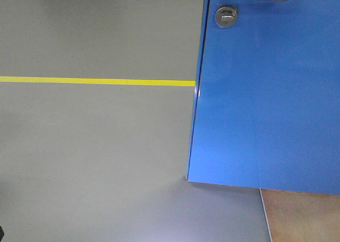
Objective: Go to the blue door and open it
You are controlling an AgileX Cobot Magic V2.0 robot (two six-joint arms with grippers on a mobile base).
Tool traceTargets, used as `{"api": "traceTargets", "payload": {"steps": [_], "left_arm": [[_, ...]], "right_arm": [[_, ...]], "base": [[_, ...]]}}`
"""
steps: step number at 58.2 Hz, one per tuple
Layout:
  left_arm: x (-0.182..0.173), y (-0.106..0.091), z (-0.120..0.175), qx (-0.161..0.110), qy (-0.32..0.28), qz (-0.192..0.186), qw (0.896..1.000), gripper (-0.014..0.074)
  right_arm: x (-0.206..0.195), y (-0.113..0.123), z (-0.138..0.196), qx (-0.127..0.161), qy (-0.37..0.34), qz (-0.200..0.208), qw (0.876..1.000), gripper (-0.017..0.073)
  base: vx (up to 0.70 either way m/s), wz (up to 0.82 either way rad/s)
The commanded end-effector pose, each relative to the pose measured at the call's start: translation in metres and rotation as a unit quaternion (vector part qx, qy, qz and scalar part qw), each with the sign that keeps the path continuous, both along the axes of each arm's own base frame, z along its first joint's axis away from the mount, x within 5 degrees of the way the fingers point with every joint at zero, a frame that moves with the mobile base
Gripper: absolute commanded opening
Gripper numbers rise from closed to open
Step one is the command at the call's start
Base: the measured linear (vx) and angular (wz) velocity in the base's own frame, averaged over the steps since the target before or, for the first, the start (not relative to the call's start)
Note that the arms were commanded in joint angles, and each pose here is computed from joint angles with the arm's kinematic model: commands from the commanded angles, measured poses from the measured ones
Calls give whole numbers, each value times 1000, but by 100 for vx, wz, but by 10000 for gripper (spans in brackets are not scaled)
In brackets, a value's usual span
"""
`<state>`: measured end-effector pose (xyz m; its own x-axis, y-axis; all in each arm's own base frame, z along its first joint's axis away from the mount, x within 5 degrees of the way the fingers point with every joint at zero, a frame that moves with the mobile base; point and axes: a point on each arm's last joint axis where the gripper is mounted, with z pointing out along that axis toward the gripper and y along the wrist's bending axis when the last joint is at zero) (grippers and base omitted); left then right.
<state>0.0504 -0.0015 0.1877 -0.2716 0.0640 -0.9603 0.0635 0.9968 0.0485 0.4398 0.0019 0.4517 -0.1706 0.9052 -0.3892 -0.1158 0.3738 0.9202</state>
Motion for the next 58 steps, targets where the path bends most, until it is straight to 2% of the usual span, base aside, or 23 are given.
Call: {"api": "traceTargets", "payload": {"steps": [1, 51, 55, 57, 58], "left_arm": [[-1, -1, 18, -9, -64, -3, 998, 73], [-1, -1, 18, -10, -65, -3, 998, 73], [-1, -1, 18, -10, -65, -3, 998, 73], [-1, -1, 18, -10, -65, -3, 998, 73], [-1, -1, 18, -10, -65, -3, 998, 73]], "right_arm": [[-19, -4, 34, 2, -51, -21, 999, 8], [-19, -5, 34, 2, -52, -24, 998, 8], [-21, -6, 36, -22, -57, -35, 998, 8], [-22, -6, 38, -46, -61, -43, 996, 8], [-24, -6, 39, -70, -65, -49, 994, 8]], "base": [[12, -2], [5, -1], [0, 0], [0, 0], [0, 0]]}}
